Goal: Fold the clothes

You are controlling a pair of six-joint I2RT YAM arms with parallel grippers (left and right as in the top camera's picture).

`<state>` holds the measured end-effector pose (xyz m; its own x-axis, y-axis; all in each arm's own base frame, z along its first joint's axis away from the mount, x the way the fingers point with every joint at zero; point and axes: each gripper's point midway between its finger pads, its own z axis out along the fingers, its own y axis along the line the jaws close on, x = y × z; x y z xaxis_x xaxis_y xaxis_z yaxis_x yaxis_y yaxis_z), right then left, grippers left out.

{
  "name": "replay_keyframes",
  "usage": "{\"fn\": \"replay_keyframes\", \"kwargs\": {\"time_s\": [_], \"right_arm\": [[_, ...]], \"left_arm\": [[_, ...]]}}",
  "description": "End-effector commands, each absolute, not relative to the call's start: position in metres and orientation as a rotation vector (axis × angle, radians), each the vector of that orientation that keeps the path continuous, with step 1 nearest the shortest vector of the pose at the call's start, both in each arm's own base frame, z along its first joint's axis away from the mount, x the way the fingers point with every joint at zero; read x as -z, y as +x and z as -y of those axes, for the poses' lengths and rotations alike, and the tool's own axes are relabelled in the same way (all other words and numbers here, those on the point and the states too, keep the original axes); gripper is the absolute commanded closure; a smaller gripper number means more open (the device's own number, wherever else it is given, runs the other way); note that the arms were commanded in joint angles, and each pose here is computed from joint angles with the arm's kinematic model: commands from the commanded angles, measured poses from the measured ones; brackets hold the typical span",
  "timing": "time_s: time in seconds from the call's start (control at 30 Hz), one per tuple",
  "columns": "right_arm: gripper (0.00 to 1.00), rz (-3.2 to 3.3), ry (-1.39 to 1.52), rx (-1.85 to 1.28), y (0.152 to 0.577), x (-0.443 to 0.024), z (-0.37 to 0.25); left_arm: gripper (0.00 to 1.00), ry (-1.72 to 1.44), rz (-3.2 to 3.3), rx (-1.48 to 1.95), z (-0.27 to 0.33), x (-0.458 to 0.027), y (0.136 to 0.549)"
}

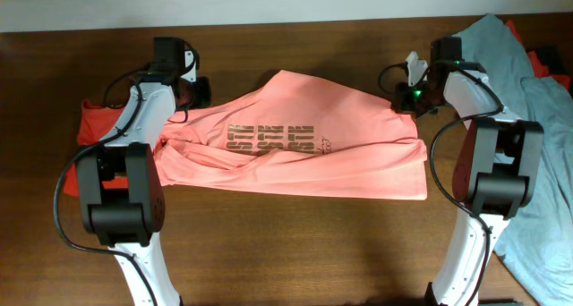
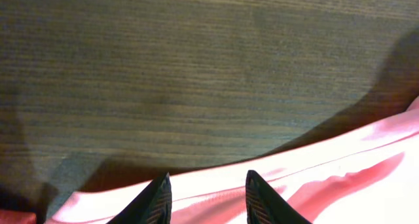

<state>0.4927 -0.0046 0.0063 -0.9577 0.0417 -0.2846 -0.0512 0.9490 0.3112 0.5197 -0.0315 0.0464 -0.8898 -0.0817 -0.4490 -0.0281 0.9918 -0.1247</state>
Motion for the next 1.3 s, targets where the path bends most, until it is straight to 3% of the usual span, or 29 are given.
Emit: {"fn": "replay_keyframes", "kwargs": {"time_s": [0.0, 0.37, 0.77, 0.9, 0.97, 1.1, 1.27], "right_arm": [[0.96, -2.836, -0.010, -0.483, 0.491, -0.004, 0.000], [0.96, -2.843, -0.007, -0.449, 0.495, -0.066, 0.004], [0.96, -3.143, 0.047, -0.294, 0.427, -0.074, 0.022], [0.96, -3.144, 0.048, -0.293, 0.427, -0.074, 0.022], [0.96, -3.144, 0.048, -0.293, 0.427, -0.074, 0.022], [0.96, -3.144, 0.048, -0.293, 0.427, -0.074, 0.022], [0.96, -3.144, 0.048, -0.293, 0.427, -0.074, 0.022]], "left_arm": [[0.63, -0.055, -2.677, 0.177, 0.033, -0.045, 0.519], [0.63, -0.068, -2.816, 0.173, 0.032, -0.032, 0.487], [0.63, -0.059, -2.871, 0.291, 0.046, -0.029, 0.473], [0.48, 0.022, -2.746, 0.540, 0.079, -0.046, 0.492], [0.39, 0.208, -2.663, 0.593, 0.099, -0.060, 0.501], [0.32, 0.525, -2.548, 0.420, 0.125, -0.079, 0.517], [0.26, 0.633, -2.410, 0.327, 0.155, -0.097, 0.538]]}}
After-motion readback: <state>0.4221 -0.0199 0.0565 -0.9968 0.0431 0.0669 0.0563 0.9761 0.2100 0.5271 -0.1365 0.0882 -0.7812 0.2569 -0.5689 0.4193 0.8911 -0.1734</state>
